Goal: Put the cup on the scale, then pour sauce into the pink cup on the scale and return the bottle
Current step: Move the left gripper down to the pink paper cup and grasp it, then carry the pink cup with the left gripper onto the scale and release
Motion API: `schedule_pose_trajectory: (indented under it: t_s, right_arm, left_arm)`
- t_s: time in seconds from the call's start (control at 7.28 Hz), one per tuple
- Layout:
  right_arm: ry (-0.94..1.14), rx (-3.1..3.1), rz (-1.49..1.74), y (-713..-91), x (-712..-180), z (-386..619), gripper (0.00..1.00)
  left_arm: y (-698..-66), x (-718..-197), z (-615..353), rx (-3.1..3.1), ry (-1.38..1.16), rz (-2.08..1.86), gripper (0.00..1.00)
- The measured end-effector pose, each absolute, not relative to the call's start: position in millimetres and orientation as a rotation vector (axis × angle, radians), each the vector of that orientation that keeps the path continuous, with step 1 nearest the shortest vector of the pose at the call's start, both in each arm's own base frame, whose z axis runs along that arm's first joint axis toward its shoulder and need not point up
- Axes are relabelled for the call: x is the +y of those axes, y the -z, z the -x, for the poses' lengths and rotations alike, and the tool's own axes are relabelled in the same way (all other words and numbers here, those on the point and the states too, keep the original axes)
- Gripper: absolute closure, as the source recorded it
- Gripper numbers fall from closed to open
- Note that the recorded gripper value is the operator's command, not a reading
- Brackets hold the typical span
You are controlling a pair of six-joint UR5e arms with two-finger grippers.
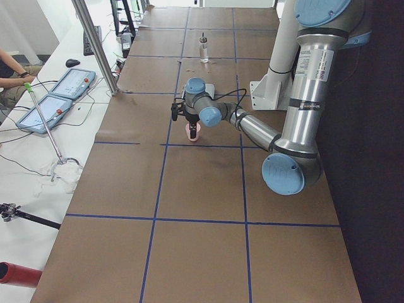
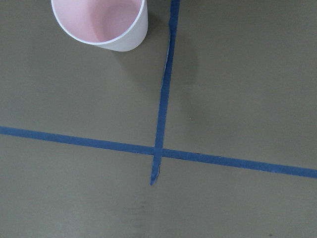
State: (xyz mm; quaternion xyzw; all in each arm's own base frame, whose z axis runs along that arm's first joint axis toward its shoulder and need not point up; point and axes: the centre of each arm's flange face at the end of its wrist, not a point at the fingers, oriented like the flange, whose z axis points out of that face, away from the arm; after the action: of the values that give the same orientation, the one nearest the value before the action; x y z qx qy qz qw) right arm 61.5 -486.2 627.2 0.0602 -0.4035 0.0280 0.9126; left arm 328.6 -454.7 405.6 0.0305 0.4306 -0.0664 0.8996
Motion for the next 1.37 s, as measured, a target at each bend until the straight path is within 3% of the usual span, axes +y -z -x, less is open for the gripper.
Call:
schedule_pose_trajectory:
  t_s: [0.41, 0.96, 1.37]
  right_arm:
    - [-0.056, -0.830, -0.127, -626, -487, -62, 0.00]
    - [-0.056, -0.830, -0.126, -626, -487, -62, 0.00]
    - [-0.057, -0.831, -0.126, -626, -487, -62, 0.00]
  left_arm:
    - [-415, -455, -345, 0.882, 0.122, -0.063, 0.03]
    - [-421, -454, -353, 0.879, 0.114, -0.057, 0.27]
    - [-423, -452, -357, 0.876, 0.108, -0.051, 0.85]
